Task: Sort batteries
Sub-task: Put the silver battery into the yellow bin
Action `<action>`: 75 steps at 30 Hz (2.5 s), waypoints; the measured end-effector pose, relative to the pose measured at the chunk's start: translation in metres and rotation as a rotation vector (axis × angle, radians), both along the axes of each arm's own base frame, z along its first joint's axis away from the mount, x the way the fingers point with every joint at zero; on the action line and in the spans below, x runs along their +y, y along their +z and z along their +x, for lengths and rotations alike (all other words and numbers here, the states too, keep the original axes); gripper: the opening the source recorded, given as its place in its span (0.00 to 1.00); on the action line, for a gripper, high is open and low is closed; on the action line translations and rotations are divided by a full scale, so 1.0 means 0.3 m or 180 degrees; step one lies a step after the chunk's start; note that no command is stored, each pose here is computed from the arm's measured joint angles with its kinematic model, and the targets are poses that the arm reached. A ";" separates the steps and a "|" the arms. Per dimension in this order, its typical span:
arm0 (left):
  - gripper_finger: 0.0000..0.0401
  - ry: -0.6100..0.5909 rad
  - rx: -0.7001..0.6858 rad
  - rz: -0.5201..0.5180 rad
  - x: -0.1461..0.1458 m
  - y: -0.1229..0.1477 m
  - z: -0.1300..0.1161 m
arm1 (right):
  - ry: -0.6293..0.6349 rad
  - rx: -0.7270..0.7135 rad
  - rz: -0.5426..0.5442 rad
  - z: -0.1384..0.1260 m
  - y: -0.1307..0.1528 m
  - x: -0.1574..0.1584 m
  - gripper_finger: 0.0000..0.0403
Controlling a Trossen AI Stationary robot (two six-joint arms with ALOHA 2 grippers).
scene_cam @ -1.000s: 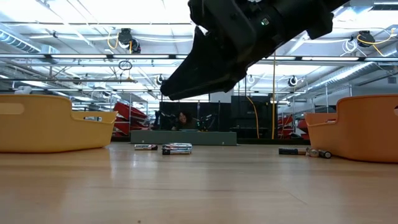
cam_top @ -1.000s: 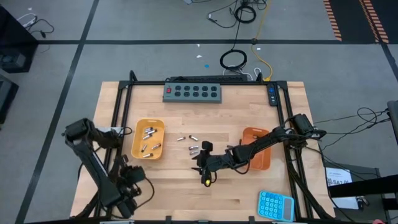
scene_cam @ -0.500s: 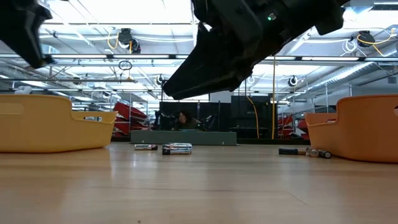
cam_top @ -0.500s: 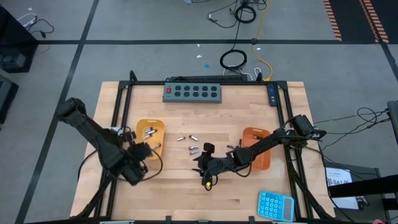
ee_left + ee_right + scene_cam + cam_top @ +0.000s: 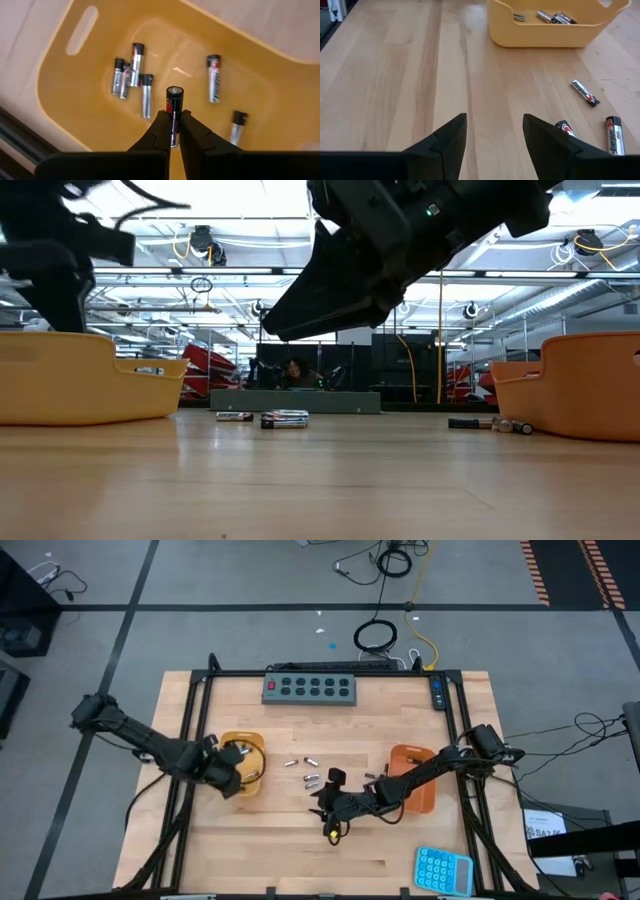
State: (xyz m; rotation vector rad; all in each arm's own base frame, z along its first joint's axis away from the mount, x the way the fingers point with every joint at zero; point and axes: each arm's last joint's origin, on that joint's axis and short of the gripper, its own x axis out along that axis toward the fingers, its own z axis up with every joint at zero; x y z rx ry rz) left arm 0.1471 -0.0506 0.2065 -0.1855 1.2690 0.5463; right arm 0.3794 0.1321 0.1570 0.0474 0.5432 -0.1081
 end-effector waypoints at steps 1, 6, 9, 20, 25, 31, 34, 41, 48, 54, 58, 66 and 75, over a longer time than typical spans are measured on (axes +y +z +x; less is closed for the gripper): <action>0.06 0.0010 0.0012 0.0002 0.011 -0.004 0.004 | 0.0001 0.0001 -0.0002 0.000 0.000 0.000 0.46; 0.09 0.0040 -0.0059 -0.0079 0.049 -0.004 0.032 | 0.0008 0.0031 -0.0025 -0.002 -0.003 -0.001 0.46; 0.09 0.0071 -0.0116 -0.0087 0.065 -0.003 0.044 | 0.0011 0.0066 -0.0040 -0.004 -0.006 -0.001 0.46; 0.24 0.0075 -0.0152 0.0137 0.077 -0.001 0.047 | 0.0006 0.0106 -0.0046 -0.006 -0.009 -0.002 0.46; 0.37 -0.0002 -0.0164 0.0151 0.076 0.009 0.052 | -0.0004 0.0105 -0.0030 -0.006 -0.009 -0.002 0.46; 0.42 -0.0476 -0.0648 0.0312 0.051 0.088 0.185 | -0.0051 0.0158 -0.0079 -0.011 -0.011 -0.006 0.46; 0.42 -0.0734 -0.0379 0.0319 0.045 0.057 0.282 | -0.0078 0.0339 -0.0148 -0.029 -0.004 -0.017 0.46; 0.43 -0.1094 0.0018 0.0081 0.076 -0.042 0.481 | -0.0259 0.0342 -0.0111 -0.036 -0.005 -0.016 0.46; 0.43 -0.1395 0.0048 0.0196 0.140 -0.111 0.557 | -0.0243 0.0337 -0.0212 -0.053 -0.008 0.024 0.46; 0.43 -0.1651 -0.0262 0.0185 0.190 -0.102 0.597 | -0.0260 0.0502 -0.0246 -0.071 -0.017 0.029 0.46; 0.43 -0.1825 -0.0396 0.0047 0.207 -0.098 0.607 | -0.0248 0.0574 -0.0273 -0.080 -0.014 0.028 0.46; 0.43 -0.2177 -0.0392 0.0071 0.227 -0.136 0.632 | -0.0231 0.0546 -0.0242 -0.093 0.028 0.023 0.46; 0.43 -0.2199 -0.0212 0.0021 0.254 -0.218 0.660 | -0.0234 0.0578 -0.0272 -0.095 0.026 0.021 0.46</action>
